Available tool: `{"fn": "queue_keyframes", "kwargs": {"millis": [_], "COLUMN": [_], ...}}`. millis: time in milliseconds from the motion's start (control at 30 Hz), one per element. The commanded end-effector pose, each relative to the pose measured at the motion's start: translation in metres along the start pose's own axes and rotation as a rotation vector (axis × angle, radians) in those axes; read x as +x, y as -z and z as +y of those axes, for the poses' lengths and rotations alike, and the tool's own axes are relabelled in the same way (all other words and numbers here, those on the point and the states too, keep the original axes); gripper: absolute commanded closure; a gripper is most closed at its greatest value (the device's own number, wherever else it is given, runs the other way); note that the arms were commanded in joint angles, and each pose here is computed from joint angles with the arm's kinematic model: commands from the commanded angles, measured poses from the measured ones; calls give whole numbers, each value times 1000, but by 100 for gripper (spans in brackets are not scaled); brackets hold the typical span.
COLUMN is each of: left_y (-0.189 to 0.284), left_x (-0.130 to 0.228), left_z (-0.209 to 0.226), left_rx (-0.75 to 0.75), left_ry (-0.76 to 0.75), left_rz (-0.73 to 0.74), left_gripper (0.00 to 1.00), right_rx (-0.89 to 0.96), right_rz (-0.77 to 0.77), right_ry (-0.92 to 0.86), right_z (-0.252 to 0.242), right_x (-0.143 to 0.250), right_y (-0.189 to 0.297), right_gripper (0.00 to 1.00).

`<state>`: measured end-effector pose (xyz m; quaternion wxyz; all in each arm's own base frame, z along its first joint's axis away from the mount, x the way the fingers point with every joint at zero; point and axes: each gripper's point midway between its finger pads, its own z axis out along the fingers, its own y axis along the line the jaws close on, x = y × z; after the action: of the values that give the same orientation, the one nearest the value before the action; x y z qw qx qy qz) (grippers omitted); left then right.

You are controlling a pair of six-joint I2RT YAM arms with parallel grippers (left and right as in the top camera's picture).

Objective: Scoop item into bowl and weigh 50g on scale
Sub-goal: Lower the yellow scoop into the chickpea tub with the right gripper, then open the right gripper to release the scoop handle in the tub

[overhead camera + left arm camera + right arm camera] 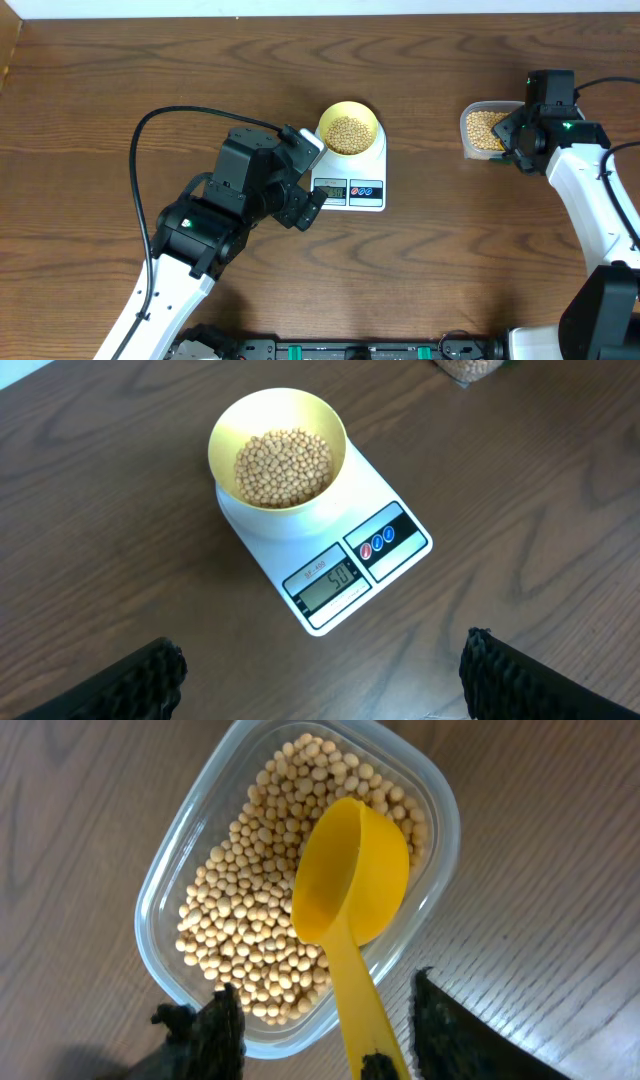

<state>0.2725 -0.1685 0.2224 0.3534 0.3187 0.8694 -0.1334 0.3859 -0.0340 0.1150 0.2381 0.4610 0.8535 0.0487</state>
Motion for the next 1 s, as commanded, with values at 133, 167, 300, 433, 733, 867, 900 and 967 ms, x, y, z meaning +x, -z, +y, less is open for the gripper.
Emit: {"fn": "queue_keyframes", "kwargs": {"millis": [133,167,300,433,733,867,900,967], "left_y": [4,4,4,4,4,4,4,4], "left_x": [-3,-3,-3,-3,-3,-3,-3,-3], "left_z": [2,2,2,2,2,2,2,2], "left_rx": [-9,-9,-9,-9,-9,-9,-9,-9], "left_ry": [-1,-1,-1,-1,-1,-1,-1,-1], "left_rz": [-14,-14,-14,-14,-14,-14,-14,-14], "left_gripper": [10,10,10,10,10,10,10,10], "right_rx": [-29,-40,-62,-63,-141,-184,-198,-225], "right_rz": [45,55,81,80,91,88,87,81], "right_ry": [37,52,77,77,171,258,283,346], "right_z": [6,8,11,11,26,32,34,37], "right_x": [10,11,16,16,17,17,18,18], "right_y": [-1,0,0,0,4,12,16,23], "right_gripper": [27,16,1,1,1,1,1,1]}}
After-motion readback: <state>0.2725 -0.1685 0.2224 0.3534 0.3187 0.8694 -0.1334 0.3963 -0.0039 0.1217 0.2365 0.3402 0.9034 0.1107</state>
